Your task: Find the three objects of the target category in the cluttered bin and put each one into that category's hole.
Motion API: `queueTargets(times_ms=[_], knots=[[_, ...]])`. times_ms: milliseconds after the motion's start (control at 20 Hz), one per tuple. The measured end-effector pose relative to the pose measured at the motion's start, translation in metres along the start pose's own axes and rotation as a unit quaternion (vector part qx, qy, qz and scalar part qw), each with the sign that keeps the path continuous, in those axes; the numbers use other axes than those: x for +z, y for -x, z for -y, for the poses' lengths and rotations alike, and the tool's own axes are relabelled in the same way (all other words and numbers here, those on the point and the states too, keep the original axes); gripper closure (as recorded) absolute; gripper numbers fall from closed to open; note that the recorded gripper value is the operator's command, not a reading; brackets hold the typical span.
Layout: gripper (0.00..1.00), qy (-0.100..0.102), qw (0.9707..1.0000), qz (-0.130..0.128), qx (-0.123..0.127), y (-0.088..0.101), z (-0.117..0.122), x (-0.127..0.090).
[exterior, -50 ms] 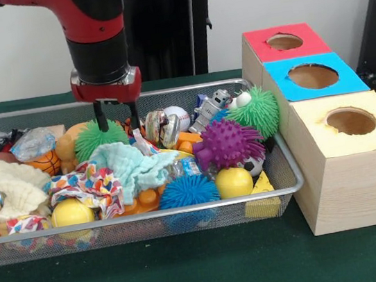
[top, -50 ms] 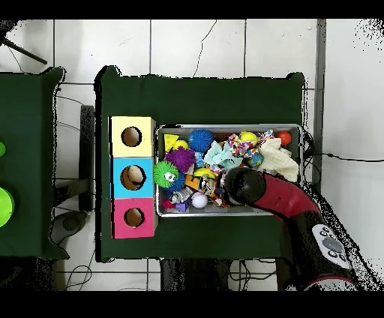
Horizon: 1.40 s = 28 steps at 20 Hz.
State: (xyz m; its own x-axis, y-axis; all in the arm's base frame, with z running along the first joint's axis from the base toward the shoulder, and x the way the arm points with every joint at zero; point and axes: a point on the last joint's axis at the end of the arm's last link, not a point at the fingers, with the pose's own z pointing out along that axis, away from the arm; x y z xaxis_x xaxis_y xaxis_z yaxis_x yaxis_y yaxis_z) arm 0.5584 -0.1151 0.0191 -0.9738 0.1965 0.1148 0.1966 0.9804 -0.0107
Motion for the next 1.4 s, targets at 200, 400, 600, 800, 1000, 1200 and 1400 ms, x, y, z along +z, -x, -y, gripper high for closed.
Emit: queueTargets(times_ms=[200, 400, 600, 800, 1000, 1200, 1400], knots=[[0.00, 0.004, 0.9999, -0.011, 0.001, -0.012, -0.002, 0.004], [0.00, 0.007, 0.9998, -0.019, 0.002, -0.023, -0.003, 0.011], [0.00, 0.010, 0.9998, -0.019, 0.004, -0.033, -0.004, 0.024], [0.00, 0.011, 0.9998, -0.015, 0.003, -0.040, -0.005, 0.038], [0.00, 0.012, 0.9998, -0.014, 0.000, -0.048, -0.005, 0.059], [0.00, 0.013, 0.9999, -0.010, 0.003, -0.048, -0.001, 0.059], [0.00, 0.015, 0.9998, -0.011, 0.007, -0.047, 0.002, 0.060]])
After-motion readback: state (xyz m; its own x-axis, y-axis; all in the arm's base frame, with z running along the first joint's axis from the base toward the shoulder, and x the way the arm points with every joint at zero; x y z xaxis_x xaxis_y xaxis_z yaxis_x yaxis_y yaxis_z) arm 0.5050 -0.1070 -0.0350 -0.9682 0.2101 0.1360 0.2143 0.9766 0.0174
